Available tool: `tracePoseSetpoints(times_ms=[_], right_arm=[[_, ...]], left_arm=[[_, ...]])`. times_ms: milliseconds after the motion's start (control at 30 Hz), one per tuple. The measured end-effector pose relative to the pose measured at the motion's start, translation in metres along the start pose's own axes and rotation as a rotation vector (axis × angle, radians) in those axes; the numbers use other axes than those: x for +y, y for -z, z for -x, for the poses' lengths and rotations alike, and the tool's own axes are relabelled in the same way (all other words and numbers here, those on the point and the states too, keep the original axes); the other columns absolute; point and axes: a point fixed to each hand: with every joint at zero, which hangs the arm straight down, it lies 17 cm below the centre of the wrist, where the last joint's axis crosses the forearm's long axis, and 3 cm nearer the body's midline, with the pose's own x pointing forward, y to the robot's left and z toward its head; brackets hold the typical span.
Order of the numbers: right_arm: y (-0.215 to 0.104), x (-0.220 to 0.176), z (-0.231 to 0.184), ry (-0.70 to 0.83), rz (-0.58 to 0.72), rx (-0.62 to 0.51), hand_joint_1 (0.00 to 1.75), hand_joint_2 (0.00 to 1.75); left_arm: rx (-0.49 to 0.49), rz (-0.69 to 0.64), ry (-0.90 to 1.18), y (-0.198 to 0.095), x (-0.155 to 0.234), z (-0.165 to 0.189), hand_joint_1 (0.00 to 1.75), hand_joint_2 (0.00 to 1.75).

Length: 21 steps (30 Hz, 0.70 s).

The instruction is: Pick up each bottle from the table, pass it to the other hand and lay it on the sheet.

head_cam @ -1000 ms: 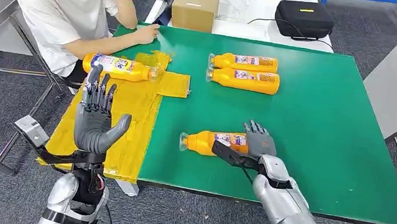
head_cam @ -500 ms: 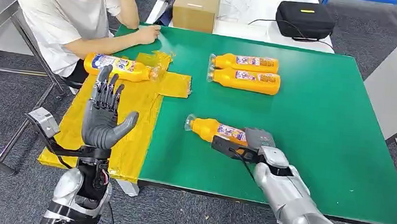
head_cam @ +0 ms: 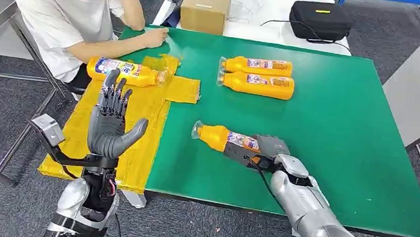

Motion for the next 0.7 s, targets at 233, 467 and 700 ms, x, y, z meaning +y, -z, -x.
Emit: tracePoseSetpoints(times_ms=[233,467,700], right_arm=[[0.000,0.000,-0.004,0.022,0.001,-0.020,1.75,1.75],[-0.066,-0.051,-0.117,0.708,0.423,-0.448,1.75,1.75],[-0.109,-0.065,-0.132,0.913,0.475,-0.595,1.75,1.75]], left_arm=[[-0.001,0.000,0.000,0.000,0.000,0.000,0.00,1.75],[0.292,-0.175,0.039,-0.038,0.030,0.083,0.00,1.75],[0.469,-0.060,-0.235,-0.095,-0.016,0.122,0.00,1.75]])
